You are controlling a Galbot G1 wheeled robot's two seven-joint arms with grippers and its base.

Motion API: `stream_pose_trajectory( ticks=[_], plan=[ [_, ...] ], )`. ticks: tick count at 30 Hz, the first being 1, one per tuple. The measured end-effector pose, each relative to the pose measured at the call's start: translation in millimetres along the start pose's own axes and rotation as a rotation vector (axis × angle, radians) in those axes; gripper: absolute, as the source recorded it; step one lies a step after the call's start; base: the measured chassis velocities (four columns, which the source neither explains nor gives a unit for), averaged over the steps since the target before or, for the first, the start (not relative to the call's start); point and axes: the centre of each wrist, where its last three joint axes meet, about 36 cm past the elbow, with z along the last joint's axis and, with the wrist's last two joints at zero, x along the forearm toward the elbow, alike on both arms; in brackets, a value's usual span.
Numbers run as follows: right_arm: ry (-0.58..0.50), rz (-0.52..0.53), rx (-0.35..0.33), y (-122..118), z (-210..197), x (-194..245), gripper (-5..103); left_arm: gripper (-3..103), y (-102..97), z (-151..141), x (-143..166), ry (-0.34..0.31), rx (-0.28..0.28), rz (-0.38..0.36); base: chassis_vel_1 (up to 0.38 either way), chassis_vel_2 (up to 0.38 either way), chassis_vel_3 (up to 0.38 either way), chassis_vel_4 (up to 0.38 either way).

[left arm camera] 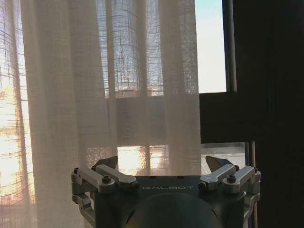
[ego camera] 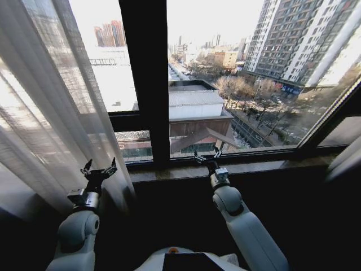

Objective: Open the curtains by pulling them apart, changing their state from closed to fully open.

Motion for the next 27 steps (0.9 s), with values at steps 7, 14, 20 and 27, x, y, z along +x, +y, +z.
stream_pose_trajectory(
  ticks=[7, 14, 20, 27],
  plan=[
    [0.010, 0.001, -0.003, 0.3, 4.7, -1.3, 100, 100, 4.0, 8.6, -18.3, 0.020, -0.008, -0.081, 0.000, 0.000, 0.000, 0.000],
    [0.007, 0.008, -0.003, -2.4, 5.0, -5.6, 100, 100, 8.9, 14.4, -36.6, 0.033, -0.023, -0.004, 0.000, 0.000, 0.000, 0.000],
    [0.006, 0.015, 0.000, -5.9, 5.9, -6.3, 100, 100, 13.0, 11.3, -56.4, 0.046, -0.036, 0.050, 0.000, 0.000, 0.000, 0.000],
    [0.007, 0.024, 0.001, -12.1, 11.2, -6.6, 100, 100, 22.9, 1.4, -74.9, 0.029, -0.056, 0.060, 0.000, 0.000, 0.000, 0.000]
  ],
)
